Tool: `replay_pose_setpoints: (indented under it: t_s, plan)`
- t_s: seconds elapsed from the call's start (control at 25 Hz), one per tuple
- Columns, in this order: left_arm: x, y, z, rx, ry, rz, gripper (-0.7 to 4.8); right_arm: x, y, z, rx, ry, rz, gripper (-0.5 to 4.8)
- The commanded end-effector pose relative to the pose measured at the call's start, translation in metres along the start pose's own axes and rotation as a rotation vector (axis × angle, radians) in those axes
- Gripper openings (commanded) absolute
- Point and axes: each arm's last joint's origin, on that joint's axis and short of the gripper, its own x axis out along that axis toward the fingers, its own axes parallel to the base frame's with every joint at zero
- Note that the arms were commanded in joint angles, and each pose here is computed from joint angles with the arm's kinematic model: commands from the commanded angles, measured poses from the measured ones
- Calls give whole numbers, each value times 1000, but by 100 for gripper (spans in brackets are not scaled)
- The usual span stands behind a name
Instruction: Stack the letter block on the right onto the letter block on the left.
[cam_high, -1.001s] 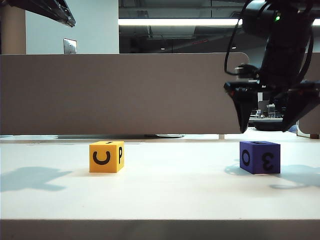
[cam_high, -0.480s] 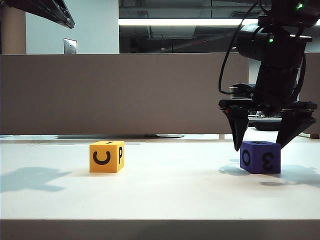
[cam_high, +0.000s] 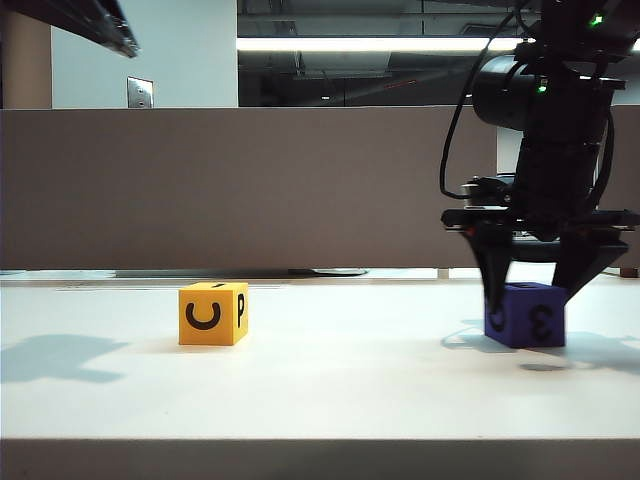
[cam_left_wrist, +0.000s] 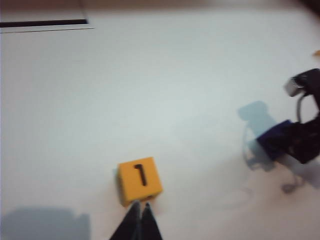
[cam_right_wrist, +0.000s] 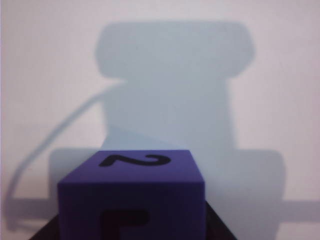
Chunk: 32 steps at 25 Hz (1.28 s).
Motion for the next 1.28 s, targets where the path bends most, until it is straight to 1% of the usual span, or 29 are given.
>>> replay_pose_setpoints:
  t_s: [0.04, 0.16, 0.28, 0.36, 0.44, 0.52, 0.6, 0.68, 0.76, 0.84, 0.88, 1.0, 1.08, 1.12, 1.2, 1.24, 1.28]
  plan:
    - [-12, -2, 13, 59, -60, 73, -6, -2, 0, 0, 1, 5, -4, 294]
    - [-20, -3, 22, 93, -86, 97, -6, -2, 0, -1, 0, 7, -4, 291]
    - [-28, -6, 30, 99, -108, 95, -6, -9, 1, 6, -7, -7, 15, 291]
    - [-31, -7, 32, 100, -117, 94, -6, -20, 3, 17, -9, -29, 41, 291]
    - [-31, -7, 32, 99, -113, 102, -6, -44, 12, 36, -22, -82, 87, 292]
    - [-31, -5, 29, 95, -91, 145, -6, -72, 30, 52, -61, -151, 135, 291]
    - [-31, -5, 28, 94, -81, 150, -6, -90, 46, 59, -118, -207, 165, 291]
    - [-31, -5, 28, 94, -80, 151, -6, -109, 68, 63, -237, -278, 199, 291]
    - [-31, -5, 28, 94, -80, 151, -6, -125, 93, 65, -316, -328, 238, 291]
    - [-32, -5, 28, 94, -80, 151, -6, -134, 115, 67, -377, -356, 272, 292]
    - [-32, -5, 28, 94, -80, 151, -6, -137, 127, 67, -452, -371, 291, 292]
    - [-32, -5, 28, 94, -81, 150, -6, -140, 158, 66, -690, -398, 312, 292]
    - [-34, -5, 28, 95, -83, 150, -6, -138, 173, 66, -782, -405, 309, 292]
    - [-34, -5, 28, 95, -84, 150, -6, -135, 181, 66, -819, -403, 307, 293]
    - [-37, -5, 27, 95, -82, 150, -6, -121, 194, 67, -841, -369, 315, 296]
    - [-38, -6, 27, 95, -81, 151, -6, -115, 196, 67, -848, -355, 314, 296]
    - [-39, -5, 26, 94, -73, 151, -6, -101, 199, 66, -872, -315, 309, 296]
